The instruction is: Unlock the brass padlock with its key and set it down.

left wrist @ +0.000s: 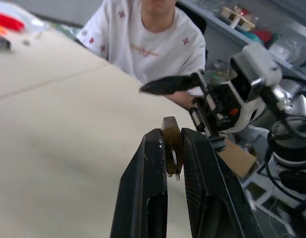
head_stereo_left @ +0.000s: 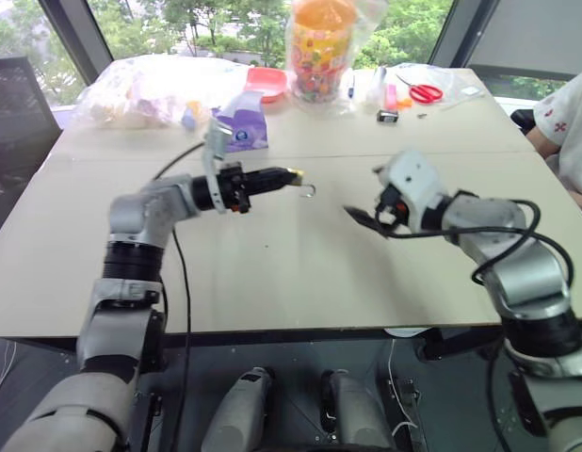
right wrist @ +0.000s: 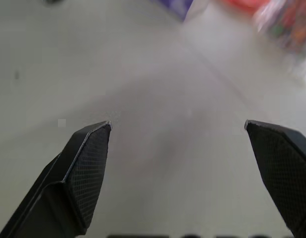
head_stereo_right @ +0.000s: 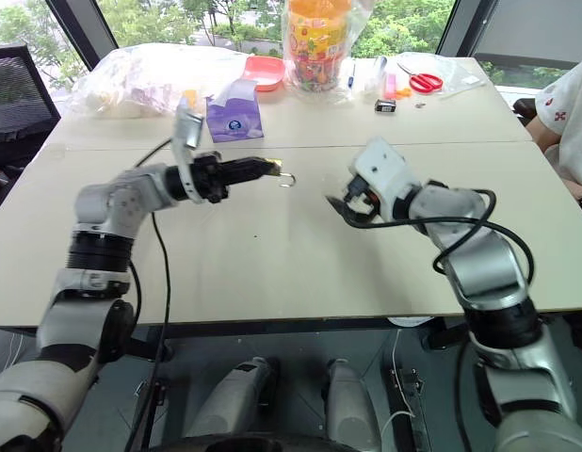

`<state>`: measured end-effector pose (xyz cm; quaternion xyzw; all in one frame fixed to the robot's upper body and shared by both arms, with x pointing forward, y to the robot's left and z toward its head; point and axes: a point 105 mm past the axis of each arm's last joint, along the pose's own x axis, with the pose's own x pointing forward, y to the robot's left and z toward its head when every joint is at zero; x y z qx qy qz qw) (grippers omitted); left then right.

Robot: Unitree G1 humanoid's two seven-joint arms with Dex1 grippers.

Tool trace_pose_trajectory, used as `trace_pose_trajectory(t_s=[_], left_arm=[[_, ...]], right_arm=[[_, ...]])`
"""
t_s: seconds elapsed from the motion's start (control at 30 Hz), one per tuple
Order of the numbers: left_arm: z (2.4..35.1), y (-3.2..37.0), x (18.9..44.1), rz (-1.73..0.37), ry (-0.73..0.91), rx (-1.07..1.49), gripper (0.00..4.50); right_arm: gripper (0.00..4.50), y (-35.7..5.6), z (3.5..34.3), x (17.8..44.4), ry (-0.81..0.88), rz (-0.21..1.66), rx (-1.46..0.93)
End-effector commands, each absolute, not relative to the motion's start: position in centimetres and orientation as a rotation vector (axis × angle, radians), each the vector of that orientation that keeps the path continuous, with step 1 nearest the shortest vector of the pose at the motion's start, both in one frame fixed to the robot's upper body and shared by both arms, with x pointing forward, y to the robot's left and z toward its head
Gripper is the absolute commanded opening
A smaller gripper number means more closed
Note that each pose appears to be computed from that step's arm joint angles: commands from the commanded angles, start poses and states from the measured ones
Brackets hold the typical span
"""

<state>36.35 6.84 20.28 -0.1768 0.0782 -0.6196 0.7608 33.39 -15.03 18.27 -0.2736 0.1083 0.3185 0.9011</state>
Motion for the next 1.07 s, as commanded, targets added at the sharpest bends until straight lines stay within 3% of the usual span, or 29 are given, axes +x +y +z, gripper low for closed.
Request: trace_pose_trajectory(t_s=[0.03,0.33,0.63,0.67,0.83,1.07], left_arm=[[18.1,4.1,36.9,-1.349,0.267,-0.415,0.00],[13.6,-0.1,38.7,-1.262,0.445,-0.518,0.00],[12.7,-0.1,39.5,-1.223,0.460,-0.384,4.26],[12.6,0.8,40.1,-1.186,0.441,-0.298,4.49],[14.8,5.6,41.7,-1.101,0.309,-0.084,4.49],[19.1,12.1,40.3,-0.956,0.130,-0.082,4.49]], right_arm=[[4.46,-14.7,19.1,30.9,0.313,0.719,-0.373],[4.46,-14.1,18.3,29.1,0.404,0.712,-0.346],[4.50,-14.3,18.1,29.3,0.405,0.654,-0.353],[4.50,-14.4,18.0,29.3,0.407,0.650,-0.361],[4.50,-15.0,17.5,29.5,0.413,0.626,-0.374],[4.50,-15.4,18.1,30.5,0.307,0.575,-0.378]])
